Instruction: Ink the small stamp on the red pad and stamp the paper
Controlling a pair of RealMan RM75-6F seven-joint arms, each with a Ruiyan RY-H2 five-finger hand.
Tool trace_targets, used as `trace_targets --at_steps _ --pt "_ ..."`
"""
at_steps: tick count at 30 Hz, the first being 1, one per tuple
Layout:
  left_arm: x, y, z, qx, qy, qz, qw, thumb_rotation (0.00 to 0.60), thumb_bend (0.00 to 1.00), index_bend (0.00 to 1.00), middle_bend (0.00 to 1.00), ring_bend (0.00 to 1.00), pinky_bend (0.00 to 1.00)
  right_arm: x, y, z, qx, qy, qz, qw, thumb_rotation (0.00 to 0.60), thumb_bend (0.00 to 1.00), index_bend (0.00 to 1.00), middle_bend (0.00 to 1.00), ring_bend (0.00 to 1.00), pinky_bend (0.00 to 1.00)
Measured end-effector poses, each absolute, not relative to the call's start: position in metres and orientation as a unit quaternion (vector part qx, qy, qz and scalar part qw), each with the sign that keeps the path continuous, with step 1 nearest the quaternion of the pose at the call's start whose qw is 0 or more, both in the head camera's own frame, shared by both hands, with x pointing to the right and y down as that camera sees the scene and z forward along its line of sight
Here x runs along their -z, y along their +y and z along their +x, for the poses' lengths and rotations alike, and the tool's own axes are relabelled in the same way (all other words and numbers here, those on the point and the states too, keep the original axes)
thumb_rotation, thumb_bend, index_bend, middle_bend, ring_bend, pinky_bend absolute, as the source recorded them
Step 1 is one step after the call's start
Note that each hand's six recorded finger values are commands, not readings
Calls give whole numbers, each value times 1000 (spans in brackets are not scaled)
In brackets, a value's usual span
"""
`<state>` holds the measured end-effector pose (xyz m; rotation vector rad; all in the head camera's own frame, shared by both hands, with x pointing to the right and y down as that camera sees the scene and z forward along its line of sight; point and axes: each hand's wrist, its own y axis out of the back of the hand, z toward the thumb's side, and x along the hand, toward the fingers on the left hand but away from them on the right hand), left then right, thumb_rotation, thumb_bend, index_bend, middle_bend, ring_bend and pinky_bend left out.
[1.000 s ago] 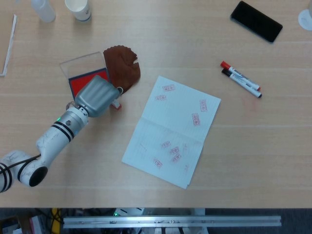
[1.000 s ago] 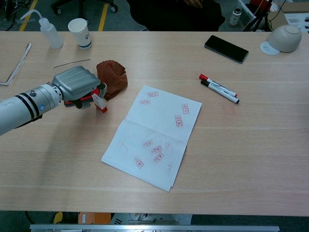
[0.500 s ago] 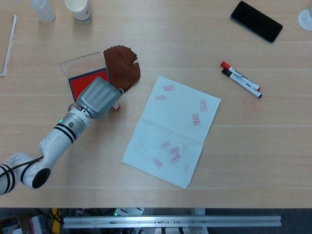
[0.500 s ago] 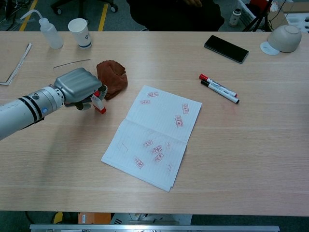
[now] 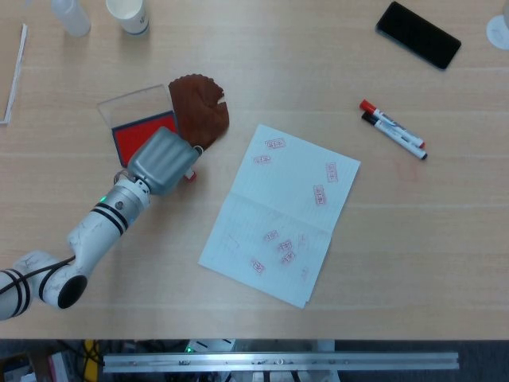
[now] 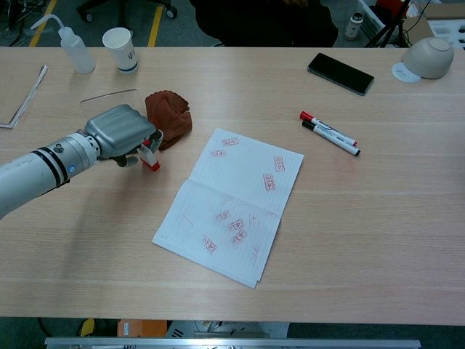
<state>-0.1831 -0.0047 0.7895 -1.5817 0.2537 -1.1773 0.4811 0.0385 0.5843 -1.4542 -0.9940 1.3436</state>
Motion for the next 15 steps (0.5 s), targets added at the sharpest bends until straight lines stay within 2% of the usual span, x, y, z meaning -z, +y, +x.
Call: trace_targets --at_steps 15 --pt "-792 -2 -180 493 107 -667 549 600 295 515 1000 1000 1000 -585 39 483 -545 -402 -587 445 600 186 246 314 193 242"
